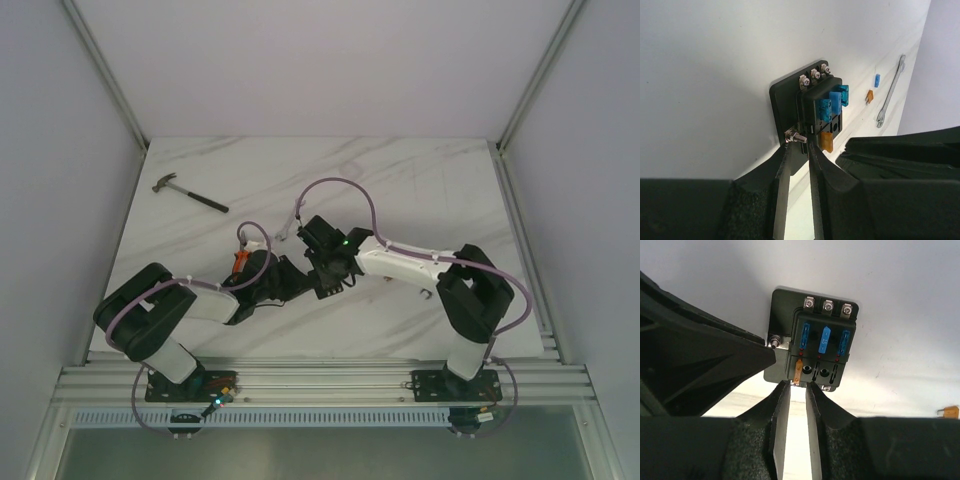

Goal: Snap on the fuse box
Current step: Install the fuse at the fuse box base.

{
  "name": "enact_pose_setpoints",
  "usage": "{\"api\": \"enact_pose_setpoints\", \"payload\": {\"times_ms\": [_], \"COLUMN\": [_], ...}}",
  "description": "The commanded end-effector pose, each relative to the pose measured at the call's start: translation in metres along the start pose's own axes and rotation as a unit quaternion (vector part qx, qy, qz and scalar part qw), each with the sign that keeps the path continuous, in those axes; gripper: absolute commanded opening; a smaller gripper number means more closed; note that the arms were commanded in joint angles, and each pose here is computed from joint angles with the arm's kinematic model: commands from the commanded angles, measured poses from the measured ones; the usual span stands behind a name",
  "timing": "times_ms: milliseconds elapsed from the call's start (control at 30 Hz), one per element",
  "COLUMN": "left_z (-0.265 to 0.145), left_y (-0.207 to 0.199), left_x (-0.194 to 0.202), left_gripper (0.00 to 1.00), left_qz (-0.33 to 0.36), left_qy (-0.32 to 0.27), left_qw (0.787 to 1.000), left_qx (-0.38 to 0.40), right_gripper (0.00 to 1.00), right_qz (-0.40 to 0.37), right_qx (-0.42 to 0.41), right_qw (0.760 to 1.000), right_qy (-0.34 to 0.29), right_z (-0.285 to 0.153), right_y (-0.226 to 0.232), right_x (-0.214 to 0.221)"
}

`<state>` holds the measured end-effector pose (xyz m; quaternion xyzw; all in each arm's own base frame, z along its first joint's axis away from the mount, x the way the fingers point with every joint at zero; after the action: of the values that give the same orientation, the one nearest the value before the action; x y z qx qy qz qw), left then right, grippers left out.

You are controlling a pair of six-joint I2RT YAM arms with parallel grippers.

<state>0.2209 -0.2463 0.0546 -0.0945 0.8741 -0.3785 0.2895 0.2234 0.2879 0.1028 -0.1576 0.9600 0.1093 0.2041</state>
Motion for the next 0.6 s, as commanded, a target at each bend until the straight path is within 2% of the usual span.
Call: {"api": "enact_pose_setpoints", "payload": {"times_ms": [0,400,567], "left_z": [0.002,0.007,0.008], "left_y": [-0.003,-0.002,0.001], "left_x": [-0.003,-0.002,0.002], "left_gripper": [0.3,0.31,0.3], "left_qz": [0.007,0.008,0.004], "left_qy": [-0.006,0.002,0.009], "left_qw": [1.0,1.0,1.0], "left_qx": [-0.002,-0.003,-0.004], "right_gripper": [0.25,0.16,0.02], "right_qz": [0.017,0.03,0.02], "right_qx": [0.007,0.008,0.027], "right_qw": [1.0,0.999,0.998], "right_qy": [0.002,0.021,0.05], "right_z": [0.011,0.023,0.032], "right_y": [0.001,0.0,-0.007], "right_x": [-0.002,0.002,0.015]}}
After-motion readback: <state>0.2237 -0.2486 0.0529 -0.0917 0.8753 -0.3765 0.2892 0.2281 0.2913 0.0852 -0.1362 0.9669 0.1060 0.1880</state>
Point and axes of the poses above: each gripper's point midway between its finger pads, its own z axis out along the fingers, its own y axis along the line the jaws close on, x = y × z, the point moved 5 cm from there along -z, back along the fingers, and after that the axes turned 14 degrees about z, right-handed, at the moved point
